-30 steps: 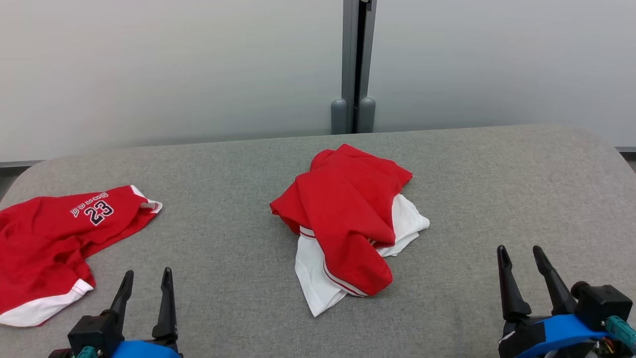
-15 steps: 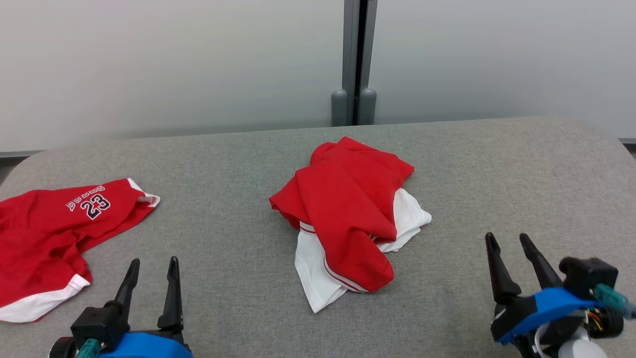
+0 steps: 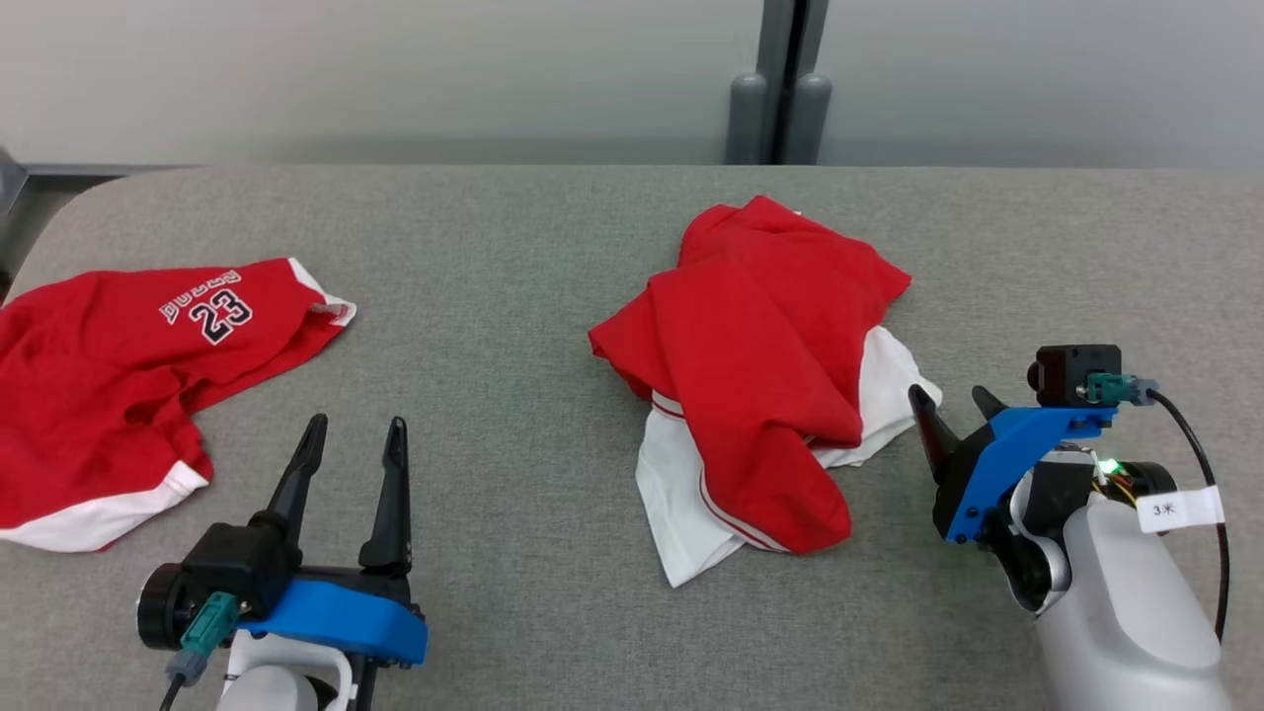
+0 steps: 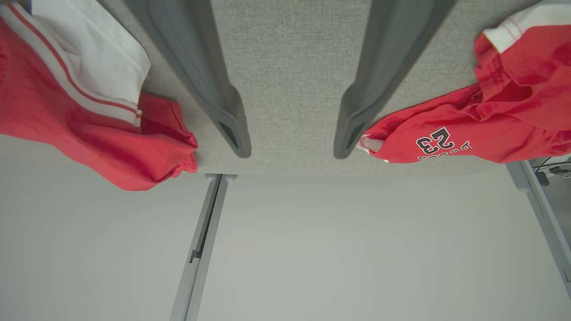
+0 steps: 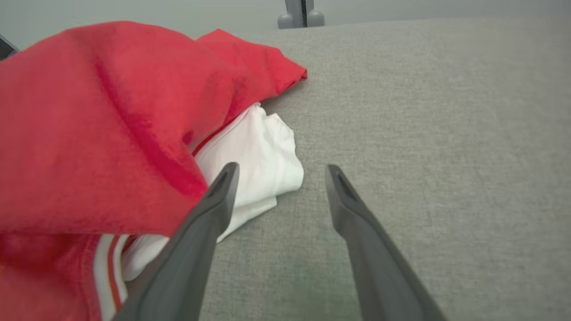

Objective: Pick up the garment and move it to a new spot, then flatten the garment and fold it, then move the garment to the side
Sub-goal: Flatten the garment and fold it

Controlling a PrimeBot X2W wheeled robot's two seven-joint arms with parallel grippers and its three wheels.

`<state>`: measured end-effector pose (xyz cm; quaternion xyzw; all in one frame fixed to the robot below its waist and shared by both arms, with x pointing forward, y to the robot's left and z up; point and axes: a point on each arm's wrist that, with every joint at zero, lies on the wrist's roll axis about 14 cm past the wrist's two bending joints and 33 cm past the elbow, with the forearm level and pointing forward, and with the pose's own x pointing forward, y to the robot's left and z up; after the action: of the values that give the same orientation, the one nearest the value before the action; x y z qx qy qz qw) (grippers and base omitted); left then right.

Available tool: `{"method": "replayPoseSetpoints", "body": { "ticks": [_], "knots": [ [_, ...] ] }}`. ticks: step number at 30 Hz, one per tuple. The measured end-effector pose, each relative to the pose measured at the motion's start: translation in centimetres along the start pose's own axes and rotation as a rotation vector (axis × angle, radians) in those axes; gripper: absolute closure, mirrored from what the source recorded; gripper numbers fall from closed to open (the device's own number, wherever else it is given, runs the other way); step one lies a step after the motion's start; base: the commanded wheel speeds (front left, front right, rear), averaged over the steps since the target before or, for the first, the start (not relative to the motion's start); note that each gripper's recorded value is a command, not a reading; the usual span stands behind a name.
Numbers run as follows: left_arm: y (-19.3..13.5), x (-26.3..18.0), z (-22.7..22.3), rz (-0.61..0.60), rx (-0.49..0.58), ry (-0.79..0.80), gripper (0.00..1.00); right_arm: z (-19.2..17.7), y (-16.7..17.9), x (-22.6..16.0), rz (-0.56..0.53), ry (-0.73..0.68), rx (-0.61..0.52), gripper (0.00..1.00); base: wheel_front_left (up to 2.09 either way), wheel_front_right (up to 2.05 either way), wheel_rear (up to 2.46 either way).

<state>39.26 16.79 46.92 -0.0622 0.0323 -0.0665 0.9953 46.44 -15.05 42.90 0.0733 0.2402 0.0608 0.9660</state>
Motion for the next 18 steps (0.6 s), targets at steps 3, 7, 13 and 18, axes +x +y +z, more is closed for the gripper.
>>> {"method": "replayPoseSetpoints", "body": {
  "ticks": [3, 7, 13, 18],
  "knots": [
    [0.3, 0.1, -0.4, 0.009, -0.003, 0.013, 0.0, -1.9, 0.5, 1.8, 0.009, 0.078, 0.01, 0.0, 0.0, 0.0, 0.0],
    [1.4, -0.1, -0.9, 0.038, -0.001, 0.026, 0.0, -3.9, 1.3, 3.7, 0.017, 0.15, 0.008, 0.0, 0.0, 0.0, 0.0],
    [2.3, -0.4, -1.1, 0.068, -0.002, 0.033, 0.0, -4.2, 3.1, 5.2, 0.055, 0.152, -0.013, 1.0, 0.0, 0.0, 0.0],
    [2.3, -0.7, -0.8, 0.071, -0.007, 0.019, 0.0, -2.0, 3.7, 4.8, 0.069, 0.046, -0.051, 1.0, 0.0, 0.0, 0.0]
  ]
}}
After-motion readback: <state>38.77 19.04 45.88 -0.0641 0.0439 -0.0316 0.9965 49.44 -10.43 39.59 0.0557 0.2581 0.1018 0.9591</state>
